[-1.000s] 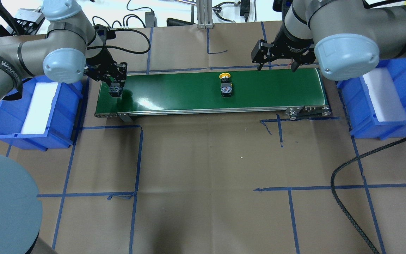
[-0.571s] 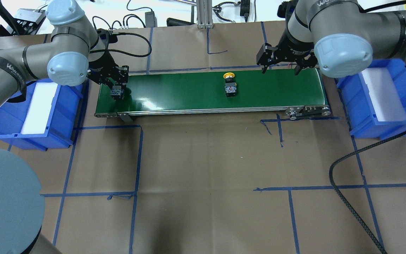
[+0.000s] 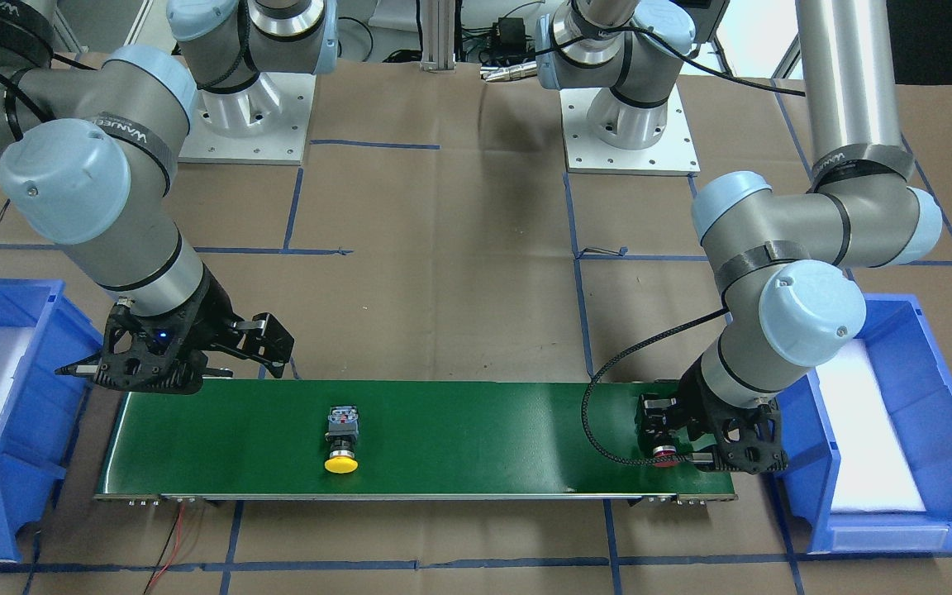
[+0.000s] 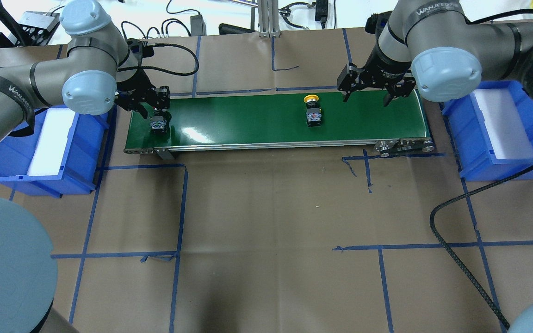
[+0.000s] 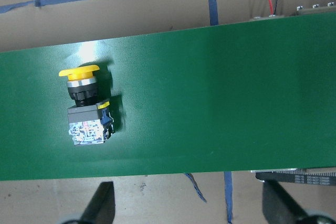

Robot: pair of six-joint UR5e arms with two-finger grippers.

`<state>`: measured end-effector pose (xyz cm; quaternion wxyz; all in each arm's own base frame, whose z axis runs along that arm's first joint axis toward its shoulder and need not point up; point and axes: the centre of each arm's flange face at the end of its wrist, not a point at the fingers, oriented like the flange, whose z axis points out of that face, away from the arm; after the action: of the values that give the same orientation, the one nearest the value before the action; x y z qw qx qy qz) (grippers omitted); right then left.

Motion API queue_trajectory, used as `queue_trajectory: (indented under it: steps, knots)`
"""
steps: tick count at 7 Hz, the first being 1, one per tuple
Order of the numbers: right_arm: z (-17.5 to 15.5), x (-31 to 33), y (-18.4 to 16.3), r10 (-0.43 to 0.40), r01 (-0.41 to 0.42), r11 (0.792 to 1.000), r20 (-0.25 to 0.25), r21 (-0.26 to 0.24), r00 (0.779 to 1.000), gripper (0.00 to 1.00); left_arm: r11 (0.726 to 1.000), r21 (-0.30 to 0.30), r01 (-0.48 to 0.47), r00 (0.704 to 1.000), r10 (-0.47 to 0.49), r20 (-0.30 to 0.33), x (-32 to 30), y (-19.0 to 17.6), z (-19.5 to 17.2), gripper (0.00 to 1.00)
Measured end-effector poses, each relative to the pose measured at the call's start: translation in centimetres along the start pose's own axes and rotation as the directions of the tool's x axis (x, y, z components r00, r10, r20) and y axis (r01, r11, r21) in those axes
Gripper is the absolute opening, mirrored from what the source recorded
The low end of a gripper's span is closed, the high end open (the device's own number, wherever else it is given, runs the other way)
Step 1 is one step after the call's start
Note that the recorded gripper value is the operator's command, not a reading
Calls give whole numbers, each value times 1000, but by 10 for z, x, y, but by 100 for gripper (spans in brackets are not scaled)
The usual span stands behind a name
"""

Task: Transport two buttons from left to right

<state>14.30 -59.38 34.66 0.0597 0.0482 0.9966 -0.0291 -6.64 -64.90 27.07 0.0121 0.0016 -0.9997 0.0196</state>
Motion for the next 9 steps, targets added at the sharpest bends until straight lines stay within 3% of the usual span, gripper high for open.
queue_trajectory:
  steps: [3,5,7,9]
  knots:
    - [22,-1,-2,9,-7,999,33,-50,999,100,999,15,33,998,-34,49,-2,3,-37,100]
    - [50,1,-13,5,-3,996,30,-88,1000,100,999,4,36,998,-36,58,8,28,-80,100]
    - [48,2,-28,-7,7,998,-2,-67,1000,100,1000,13,24,998,-25,58,38,64,-124,100]
    - [50,3,-39,-13,10,998,-44,-56,999,100,998,63,-4,999,0,54,62,104,-167,100]
